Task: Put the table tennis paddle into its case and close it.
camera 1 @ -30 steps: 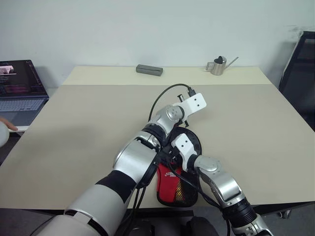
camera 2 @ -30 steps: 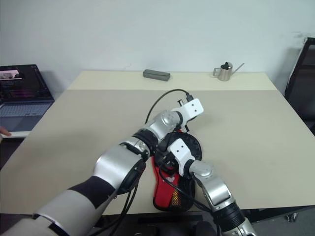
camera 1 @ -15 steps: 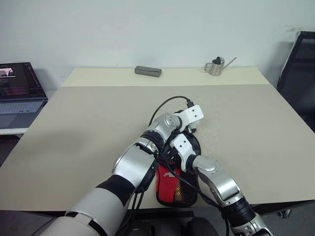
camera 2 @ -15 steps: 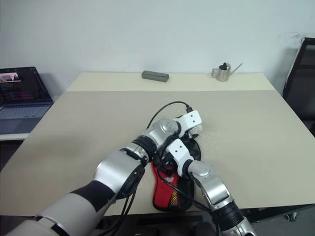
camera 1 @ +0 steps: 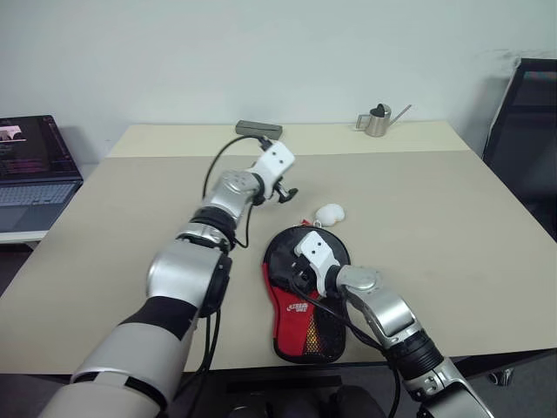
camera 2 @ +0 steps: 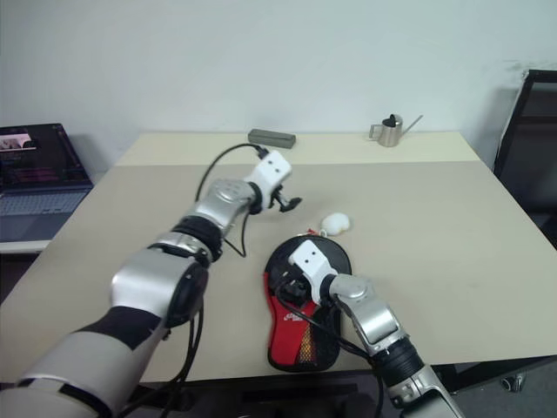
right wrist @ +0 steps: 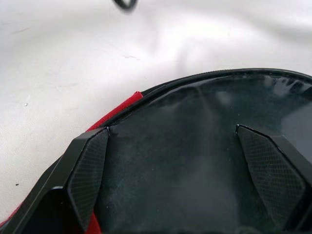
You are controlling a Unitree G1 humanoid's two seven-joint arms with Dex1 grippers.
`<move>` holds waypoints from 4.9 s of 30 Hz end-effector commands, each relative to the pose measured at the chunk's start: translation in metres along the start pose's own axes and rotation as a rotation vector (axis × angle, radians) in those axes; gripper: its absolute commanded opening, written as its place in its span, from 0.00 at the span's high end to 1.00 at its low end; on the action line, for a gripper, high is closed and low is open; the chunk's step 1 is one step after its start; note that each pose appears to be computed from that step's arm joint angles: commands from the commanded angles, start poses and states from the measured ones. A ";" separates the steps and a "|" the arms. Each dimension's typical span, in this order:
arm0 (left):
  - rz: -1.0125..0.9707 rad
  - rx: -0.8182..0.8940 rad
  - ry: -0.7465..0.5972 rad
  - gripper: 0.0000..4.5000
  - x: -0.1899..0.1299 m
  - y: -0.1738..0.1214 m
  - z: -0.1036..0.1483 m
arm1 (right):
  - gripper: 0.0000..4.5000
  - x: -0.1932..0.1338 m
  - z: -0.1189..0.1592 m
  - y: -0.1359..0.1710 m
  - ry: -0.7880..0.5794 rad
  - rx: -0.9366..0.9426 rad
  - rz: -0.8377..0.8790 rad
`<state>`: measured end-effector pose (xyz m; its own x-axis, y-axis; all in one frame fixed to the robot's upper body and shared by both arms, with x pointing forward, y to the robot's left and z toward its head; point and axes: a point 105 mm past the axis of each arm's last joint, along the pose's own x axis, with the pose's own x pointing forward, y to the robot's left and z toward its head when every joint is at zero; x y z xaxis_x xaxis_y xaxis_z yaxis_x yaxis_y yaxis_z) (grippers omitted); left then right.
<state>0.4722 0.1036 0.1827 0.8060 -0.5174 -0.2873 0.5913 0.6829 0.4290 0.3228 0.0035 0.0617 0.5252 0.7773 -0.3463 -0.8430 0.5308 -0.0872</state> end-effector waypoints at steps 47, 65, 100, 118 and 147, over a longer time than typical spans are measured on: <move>-0.831 -0.097 -0.197 0.01 -0.120 -0.153 -0.023 | 0.00 -0.193 0.068 -0.056 -0.079 0.060 0.014; -0.864 0.022 -0.167 0.01 -0.075 -0.216 -0.052 | 0.00 -0.176 0.064 -0.048 -0.099 0.076 0.022; -0.890 -0.152 -0.017 0.01 -0.083 -0.210 -0.088 | 0.00 -0.042 0.062 -0.162 -0.005 0.264 -0.264; -0.896 -0.155 -0.012 0.00 -0.085 -0.214 -0.089 | 0.44 -0.031 0.045 -0.160 0.067 0.128 -0.255; -0.937 -0.200 0.063 0.00 -0.090 -0.221 -0.112 | 0.86 -0.121 0.019 -0.162 0.210 -0.073 -0.257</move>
<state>0.2869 0.0386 0.0674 0.0489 -0.9318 -0.3596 0.9988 0.0479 0.0115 0.4066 -0.1656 0.1190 0.6919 0.5201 -0.5007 -0.6870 0.6875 -0.2353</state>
